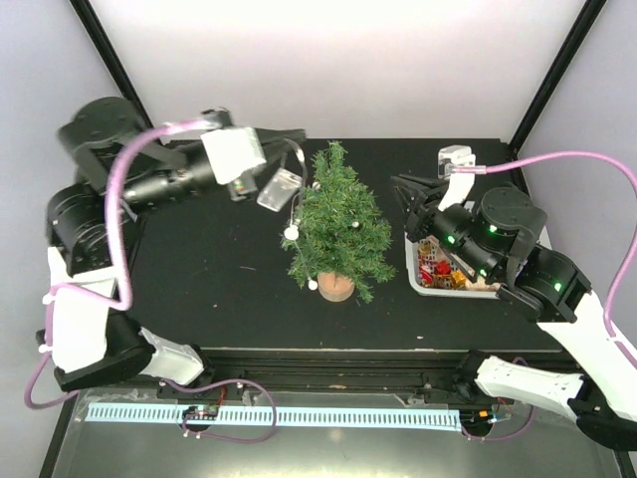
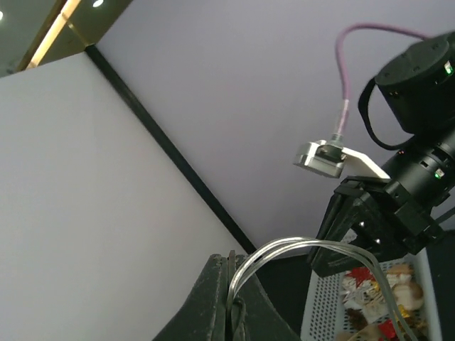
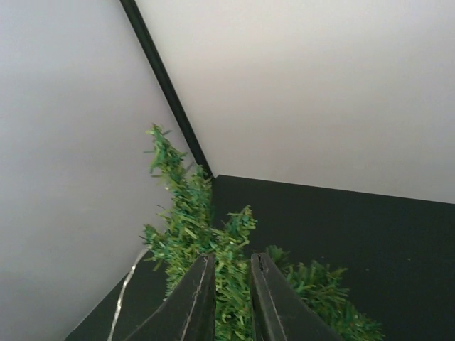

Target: Decorate the small christmas tree

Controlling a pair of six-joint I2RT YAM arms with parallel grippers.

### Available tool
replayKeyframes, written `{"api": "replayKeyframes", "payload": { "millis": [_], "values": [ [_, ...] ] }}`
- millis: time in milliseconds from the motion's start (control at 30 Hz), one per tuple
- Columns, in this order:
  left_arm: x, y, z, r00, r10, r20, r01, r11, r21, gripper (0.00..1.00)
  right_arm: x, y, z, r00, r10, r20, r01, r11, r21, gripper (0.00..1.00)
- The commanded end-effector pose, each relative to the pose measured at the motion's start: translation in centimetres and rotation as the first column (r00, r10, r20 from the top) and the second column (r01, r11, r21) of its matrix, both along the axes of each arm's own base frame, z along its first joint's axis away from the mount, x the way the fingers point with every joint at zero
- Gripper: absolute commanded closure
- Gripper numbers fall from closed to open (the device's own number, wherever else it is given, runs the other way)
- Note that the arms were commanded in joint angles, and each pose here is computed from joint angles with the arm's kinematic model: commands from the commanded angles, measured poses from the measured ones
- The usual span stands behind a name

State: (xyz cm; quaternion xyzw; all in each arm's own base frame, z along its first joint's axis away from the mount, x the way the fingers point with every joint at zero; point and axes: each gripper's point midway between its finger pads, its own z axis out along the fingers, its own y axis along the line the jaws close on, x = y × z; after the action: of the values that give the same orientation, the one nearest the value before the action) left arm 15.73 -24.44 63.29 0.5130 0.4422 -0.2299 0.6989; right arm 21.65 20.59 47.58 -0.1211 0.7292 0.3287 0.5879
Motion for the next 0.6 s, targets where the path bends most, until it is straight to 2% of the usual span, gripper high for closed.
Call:
{"api": "replayKeyframes", "payload": {
  "millis": [0, 200, 400, 567],
  "values": [
    [1.8, -2.3, 1.0, 0.962, 0.144, 0.232, -0.159, 0.986, 0.047, 0.98, 0.6, -1.6, 0.0, 0.995, -0.09, 0.036, 0.09, 0.996, -0.015, 0.82],
    [5.4, -5.6, 1.9, 0.877, 0.262, 0.403, -0.301, 0.953, 0.036, 0.98, 0.7, -3.3, -0.6, 0.986, -0.157, 0.053, 0.157, 0.988, -0.008, 0.82],
    [7.3, -7.0, 5.3, 0.741, 0.383, 0.551, -0.407, 0.909, -0.085, 0.98, 0.8, -4.6, -1.8, 0.975, -0.215, 0.058, 0.216, 0.976, -0.015, 0.82],
    [8.0, -7.5, 7.9, 0.643, 0.462, 0.611, -0.441, 0.876, -0.198, 0.98, 0.9, -4.8, -2.7, 0.972, -0.227, 0.053, 0.228, 0.973, -0.018, 0.82]
  ]
}}
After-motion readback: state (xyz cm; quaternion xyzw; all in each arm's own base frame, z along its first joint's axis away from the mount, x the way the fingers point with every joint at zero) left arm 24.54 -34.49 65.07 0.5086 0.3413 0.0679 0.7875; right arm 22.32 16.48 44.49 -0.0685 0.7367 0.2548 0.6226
